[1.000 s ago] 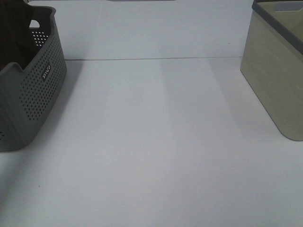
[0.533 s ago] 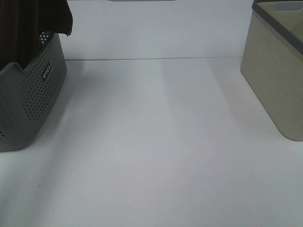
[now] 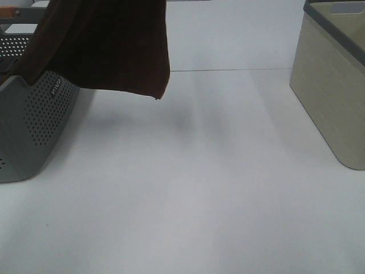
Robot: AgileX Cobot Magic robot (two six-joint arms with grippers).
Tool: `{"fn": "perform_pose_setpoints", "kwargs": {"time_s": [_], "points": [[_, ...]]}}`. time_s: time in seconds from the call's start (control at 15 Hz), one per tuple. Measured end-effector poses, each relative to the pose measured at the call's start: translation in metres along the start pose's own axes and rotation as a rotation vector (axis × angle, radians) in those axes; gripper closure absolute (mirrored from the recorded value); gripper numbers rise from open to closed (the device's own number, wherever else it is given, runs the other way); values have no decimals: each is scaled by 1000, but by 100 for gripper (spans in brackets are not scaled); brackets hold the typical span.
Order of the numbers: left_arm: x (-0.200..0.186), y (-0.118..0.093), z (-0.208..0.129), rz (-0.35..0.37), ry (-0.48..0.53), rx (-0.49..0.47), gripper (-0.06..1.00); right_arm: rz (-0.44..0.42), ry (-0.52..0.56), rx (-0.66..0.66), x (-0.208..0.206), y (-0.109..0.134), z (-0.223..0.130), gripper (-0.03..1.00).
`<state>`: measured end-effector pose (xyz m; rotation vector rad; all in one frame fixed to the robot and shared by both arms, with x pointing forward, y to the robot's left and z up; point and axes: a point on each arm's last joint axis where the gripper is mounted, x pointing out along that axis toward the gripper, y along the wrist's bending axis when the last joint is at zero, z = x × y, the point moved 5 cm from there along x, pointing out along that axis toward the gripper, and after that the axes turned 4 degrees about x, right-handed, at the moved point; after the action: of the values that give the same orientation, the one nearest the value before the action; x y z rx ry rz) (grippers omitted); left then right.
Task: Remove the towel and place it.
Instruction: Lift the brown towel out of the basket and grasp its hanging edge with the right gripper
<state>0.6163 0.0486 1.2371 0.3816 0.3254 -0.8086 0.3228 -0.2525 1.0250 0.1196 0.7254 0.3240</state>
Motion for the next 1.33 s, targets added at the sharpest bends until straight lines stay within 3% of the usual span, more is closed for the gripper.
{"fn": "perform_pose_setpoints", "kwargs": {"time_s": [0.13, 0.33, 0.53, 0.8, 1.07, 1.2, 1.33], "points": [[3, -20, 6, -45, -12, 15, 94, 70, 43, -38, 17, 5, 11, 33], [6, -46, 14, -101, -27, 37, 94, 253, 64, -97, 56, 16, 36, 33], [7, -49, 14, -107, -27, 39, 94, 456, -22, -137, 93, 28, 62, 33], [14, -51, 12, -122, -28, 24, 94, 650, -161, -98, 141, 31, 83, 33], [13, -50, 20, -120, -78, 5, 94, 707, -100, -81, 177, 27, 75, 33], [13, -49, 23, -110, -100, 2, 94, 718, -63, -150, 194, 41, 75, 33], [13, -48, 24, -107, -106, 1, 94, 651, -31, -218, 213, 50, 79, 33]]}}
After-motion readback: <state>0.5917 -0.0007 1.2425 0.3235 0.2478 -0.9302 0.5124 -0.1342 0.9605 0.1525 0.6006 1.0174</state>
